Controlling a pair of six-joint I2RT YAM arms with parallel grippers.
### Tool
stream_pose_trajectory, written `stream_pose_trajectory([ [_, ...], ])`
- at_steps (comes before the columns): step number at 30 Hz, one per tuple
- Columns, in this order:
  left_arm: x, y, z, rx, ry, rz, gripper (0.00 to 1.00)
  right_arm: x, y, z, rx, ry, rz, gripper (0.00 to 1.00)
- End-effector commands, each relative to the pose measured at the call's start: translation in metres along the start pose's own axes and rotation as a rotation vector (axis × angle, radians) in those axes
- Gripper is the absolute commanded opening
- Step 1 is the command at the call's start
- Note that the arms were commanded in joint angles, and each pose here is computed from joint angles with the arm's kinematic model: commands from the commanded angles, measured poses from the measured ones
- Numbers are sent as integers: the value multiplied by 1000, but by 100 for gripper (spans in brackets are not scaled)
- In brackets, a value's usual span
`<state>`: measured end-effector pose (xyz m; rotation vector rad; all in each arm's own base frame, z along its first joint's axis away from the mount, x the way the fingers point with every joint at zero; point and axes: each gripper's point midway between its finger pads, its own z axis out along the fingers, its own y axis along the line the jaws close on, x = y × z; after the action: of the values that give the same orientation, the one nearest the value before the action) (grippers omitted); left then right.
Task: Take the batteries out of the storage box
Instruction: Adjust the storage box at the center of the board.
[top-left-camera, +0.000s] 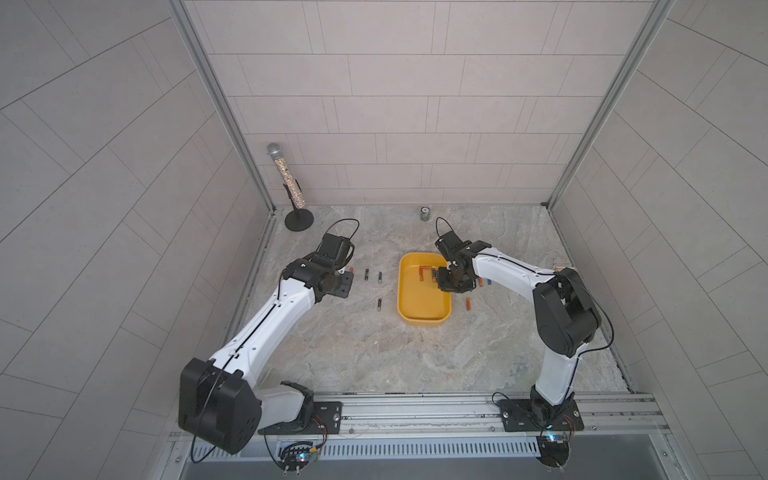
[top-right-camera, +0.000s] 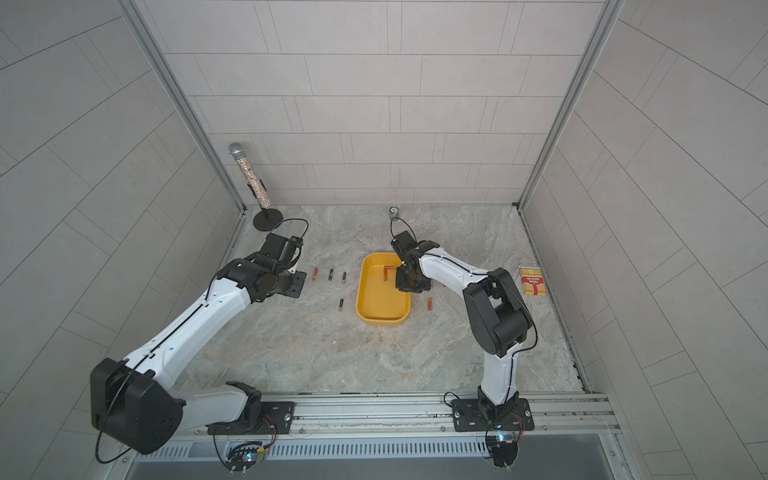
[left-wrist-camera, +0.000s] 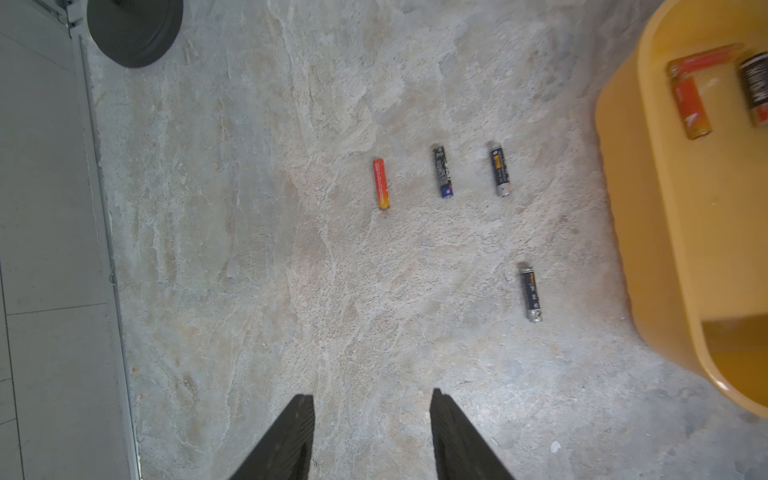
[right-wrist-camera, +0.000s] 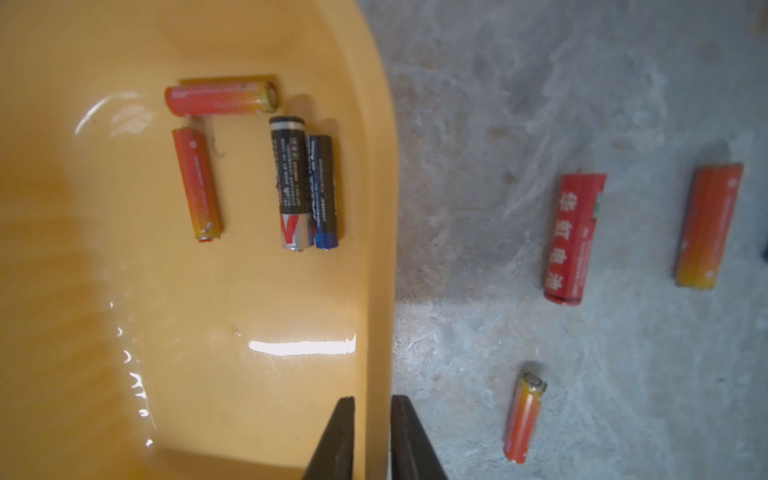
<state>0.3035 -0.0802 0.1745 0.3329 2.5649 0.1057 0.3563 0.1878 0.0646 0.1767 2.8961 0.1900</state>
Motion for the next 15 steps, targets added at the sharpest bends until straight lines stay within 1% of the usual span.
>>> stream_pose_trajectory([
  [1, -17, -4, -24, 34, -109, -3, 53, -3, -3, -4, 15, -17, 9, 34],
  [3, -15, -1, -24, 16, -138, -2, 53, -7, -3, -13, 15, -27, 10, 39],
  [4, -14, -3, -25, 30, -148, 2, 53, -10, -3, -20, 11, -36, 8, 42],
  [6, -15, -13, -29, 90, -170, 15, 54, -17, -1, -35, 8, -70, -12, 43],
  [8, -18, -25, -34, 154, -195, 38, 57, -30, 1, -53, 6, -142, -47, 43],
  [9, -18, -31, -36, 181, -200, 53, 59, -38, 7, -63, -8, -188, -83, 43],
  [10, -18, -37, -37, 205, -204, 74, 64, -47, 13, -71, -14, -232, -130, 43],
  [12, -18, -47, -37, 230, -203, 115, 69, -61, 24, -79, 9, -279, -218, 41],
  [14, -18, -47, -35, 205, -195, 136, 69, -70, 36, -76, 32, -262, -304, 39],
  [15, -17, -45, -34, 190, -188, 148, 69, -71, 41, -70, 49, -225, -332, 37],
])
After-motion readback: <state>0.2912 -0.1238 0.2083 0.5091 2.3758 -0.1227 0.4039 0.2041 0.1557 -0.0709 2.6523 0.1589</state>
